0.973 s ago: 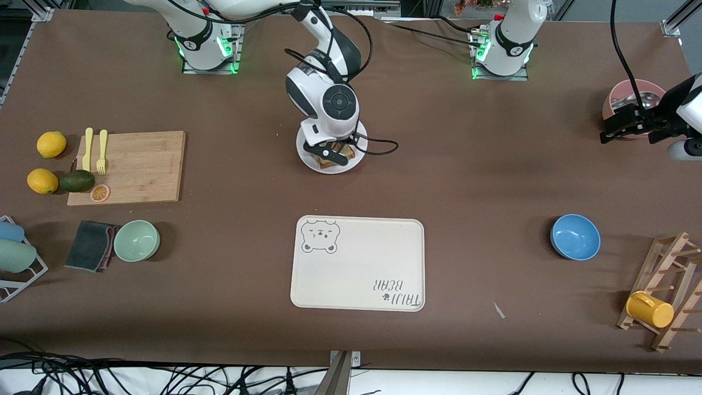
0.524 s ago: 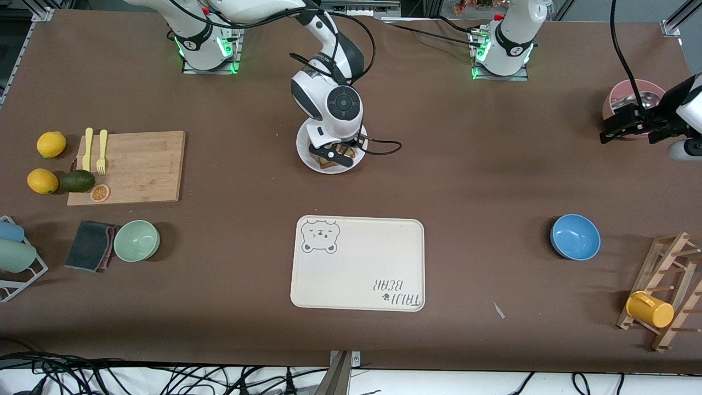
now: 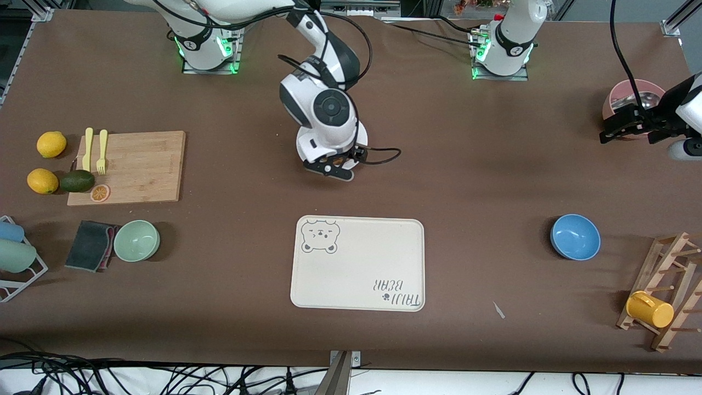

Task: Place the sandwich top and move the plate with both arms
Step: 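Release the bread on the plate and return the right gripper, then reach the left gripper toward the rim of the white plate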

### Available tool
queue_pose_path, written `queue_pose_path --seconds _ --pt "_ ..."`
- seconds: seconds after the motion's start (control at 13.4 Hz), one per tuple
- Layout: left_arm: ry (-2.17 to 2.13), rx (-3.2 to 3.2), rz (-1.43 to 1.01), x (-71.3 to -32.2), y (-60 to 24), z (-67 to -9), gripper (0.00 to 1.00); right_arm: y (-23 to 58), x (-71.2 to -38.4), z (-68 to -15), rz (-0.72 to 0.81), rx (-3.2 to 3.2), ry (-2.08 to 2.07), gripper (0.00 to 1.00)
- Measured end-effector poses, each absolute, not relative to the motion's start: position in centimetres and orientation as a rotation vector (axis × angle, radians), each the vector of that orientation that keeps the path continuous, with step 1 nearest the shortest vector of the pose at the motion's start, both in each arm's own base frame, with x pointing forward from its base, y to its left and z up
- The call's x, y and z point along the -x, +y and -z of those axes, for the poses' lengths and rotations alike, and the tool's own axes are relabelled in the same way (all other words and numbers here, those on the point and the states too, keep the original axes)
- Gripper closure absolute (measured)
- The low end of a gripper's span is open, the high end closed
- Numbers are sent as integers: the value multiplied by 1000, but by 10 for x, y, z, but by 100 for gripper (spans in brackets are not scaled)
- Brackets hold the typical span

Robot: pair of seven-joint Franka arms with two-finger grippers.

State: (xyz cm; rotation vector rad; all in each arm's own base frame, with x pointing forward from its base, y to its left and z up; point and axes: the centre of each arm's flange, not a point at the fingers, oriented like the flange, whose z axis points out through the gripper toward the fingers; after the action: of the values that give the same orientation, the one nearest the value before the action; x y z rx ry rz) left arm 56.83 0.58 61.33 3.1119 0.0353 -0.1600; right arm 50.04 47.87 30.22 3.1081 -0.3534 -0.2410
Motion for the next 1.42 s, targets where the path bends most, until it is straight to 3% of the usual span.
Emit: queue_pose_path --seconds 0.45,0.67,0.9,1.12,1.42 --pt "36 -3112 160 -568 6 -613 0 350 -583 -380 291 -3148 -17 0" --pt "26 -3112 156 -568 3 -614 0 277 -604 -416 358 -3133 165 0" --pt "-80 -3110 135 -565 -40 -620 0 194 -628 -456 322 -3120 194 0" --pt "-109 -3112 120 -561 -66 -623 0 139 -617 -521 365 -3110 144 0" --pt "-85 -3112 131 -565 -58 -605 0 75 -594 -601 222 -3171 41 0"
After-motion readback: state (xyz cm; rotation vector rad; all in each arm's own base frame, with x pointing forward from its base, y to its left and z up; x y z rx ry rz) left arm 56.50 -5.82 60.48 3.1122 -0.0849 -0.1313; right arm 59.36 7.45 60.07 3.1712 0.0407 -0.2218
